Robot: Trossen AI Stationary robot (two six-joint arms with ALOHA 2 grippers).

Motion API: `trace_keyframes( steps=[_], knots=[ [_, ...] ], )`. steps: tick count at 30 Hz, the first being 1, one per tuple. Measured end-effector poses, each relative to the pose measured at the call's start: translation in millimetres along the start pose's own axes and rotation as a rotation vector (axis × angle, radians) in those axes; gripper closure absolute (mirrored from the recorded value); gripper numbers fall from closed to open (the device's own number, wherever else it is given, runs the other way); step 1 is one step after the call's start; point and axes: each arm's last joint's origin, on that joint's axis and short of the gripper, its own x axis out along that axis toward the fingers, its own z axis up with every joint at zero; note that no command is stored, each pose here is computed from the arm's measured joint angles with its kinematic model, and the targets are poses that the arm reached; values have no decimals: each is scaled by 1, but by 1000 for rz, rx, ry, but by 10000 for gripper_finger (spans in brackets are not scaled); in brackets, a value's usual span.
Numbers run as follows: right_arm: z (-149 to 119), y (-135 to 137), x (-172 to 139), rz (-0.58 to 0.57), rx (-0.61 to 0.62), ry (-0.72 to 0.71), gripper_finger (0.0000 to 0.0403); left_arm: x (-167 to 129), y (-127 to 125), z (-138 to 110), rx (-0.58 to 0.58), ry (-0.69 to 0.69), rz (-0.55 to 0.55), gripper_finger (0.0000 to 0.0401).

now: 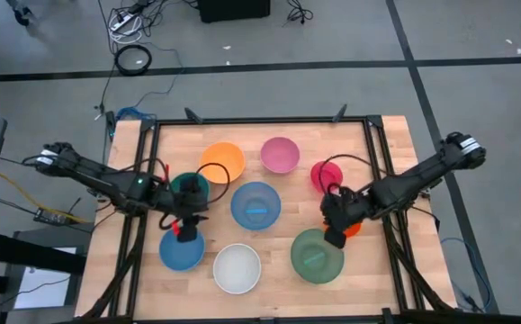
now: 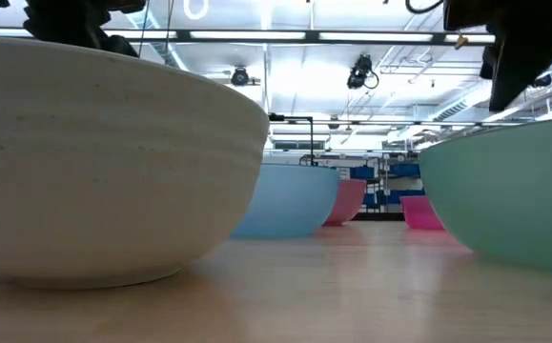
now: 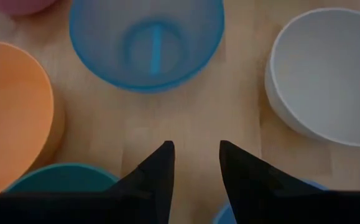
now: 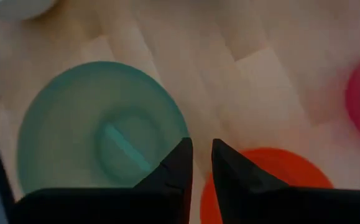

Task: Nest bowls inside each other
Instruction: Stack the green bowl on top of the blue bowl

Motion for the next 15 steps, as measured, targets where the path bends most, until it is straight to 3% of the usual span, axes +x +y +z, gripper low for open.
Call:
trace_keyframes(
  steps=[8, 15],
  knots=[
    [1, 13, 26, -14, -24, 40, 301, -2, -7, -2, 5, -19, 19, 265],
    [2, 16, 27, 24, -74, 42, 254, -4, -15, -2, -40, -41, -10, 265]
  ],
)
